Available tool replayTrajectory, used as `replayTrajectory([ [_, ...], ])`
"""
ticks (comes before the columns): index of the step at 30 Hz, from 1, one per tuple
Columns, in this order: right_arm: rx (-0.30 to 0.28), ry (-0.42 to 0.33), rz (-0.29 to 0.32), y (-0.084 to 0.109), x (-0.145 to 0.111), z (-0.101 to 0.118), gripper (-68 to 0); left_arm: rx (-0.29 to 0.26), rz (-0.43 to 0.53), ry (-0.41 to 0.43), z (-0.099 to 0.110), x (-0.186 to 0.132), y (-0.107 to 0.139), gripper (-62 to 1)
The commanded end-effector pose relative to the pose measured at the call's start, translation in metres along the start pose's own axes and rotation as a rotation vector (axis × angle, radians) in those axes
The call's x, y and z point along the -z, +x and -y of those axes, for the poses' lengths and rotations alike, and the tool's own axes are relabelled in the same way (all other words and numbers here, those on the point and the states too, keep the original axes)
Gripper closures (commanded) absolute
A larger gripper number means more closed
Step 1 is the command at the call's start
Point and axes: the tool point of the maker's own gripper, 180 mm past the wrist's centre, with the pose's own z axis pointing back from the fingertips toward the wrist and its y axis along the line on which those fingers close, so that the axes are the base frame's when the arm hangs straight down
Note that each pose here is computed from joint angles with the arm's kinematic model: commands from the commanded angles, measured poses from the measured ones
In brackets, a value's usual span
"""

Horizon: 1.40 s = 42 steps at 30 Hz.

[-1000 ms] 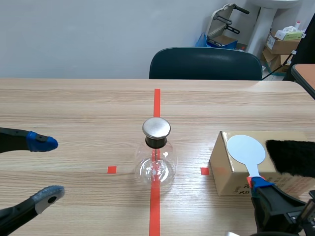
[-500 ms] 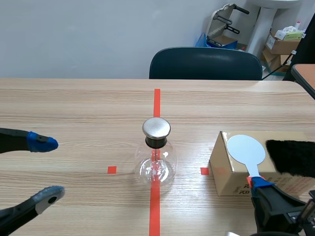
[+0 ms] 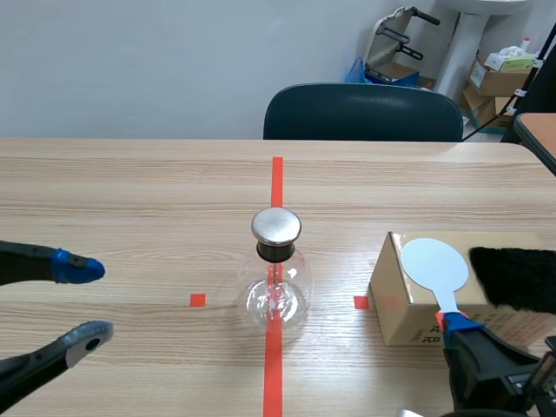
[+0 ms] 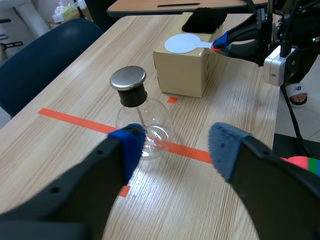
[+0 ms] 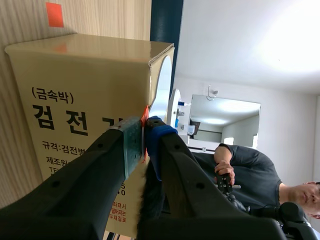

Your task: Do the electroscope experiment

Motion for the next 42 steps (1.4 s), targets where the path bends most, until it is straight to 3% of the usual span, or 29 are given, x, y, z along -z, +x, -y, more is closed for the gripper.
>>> replayTrajectory([
  [1,-0.012,-0.080,0.007,0.001,0.002,0.021,-1.5,0.003,0.038,0.001,0.001,0.003,0.010,-18.3],
  [10,-0.013,-0.179,0.005,0.003,-0.006,0.069,-1.5,0.004,0.064,0.032,-0.003,0.005,0.014,-4.1],
  [14,-0.027,-0.254,0.029,0.005,-0.003,0.100,-1.5,-0.002,0.082,0.080,-0.009,0.009,0.016,-3.5],
  [20,-0.017,-0.349,0.010,-0.001,0.004,0.135,-1.5,0.008,0.050,0.123,-0.011,0.025,0.002,-3.6],
  [27,0.021,-0.407,-0.018,0.005,0.022,0.150,-1.6,0.001,-0.039,0.180,-0.024,0.040,-0.046,-3.6],
  [32,0.051,-0.400,-0.010,0.013,0.032,0.149,-1.6,-0.031,-0.059,0.215,-0.031,0.048,-0.069,-3.5],
  [42,0.049,-0.336,0.023,0.028,0.052,0.113,-1.7,-0.076,-0.068,0.243,-0.027,0.069,-0.094,-3.1],
])
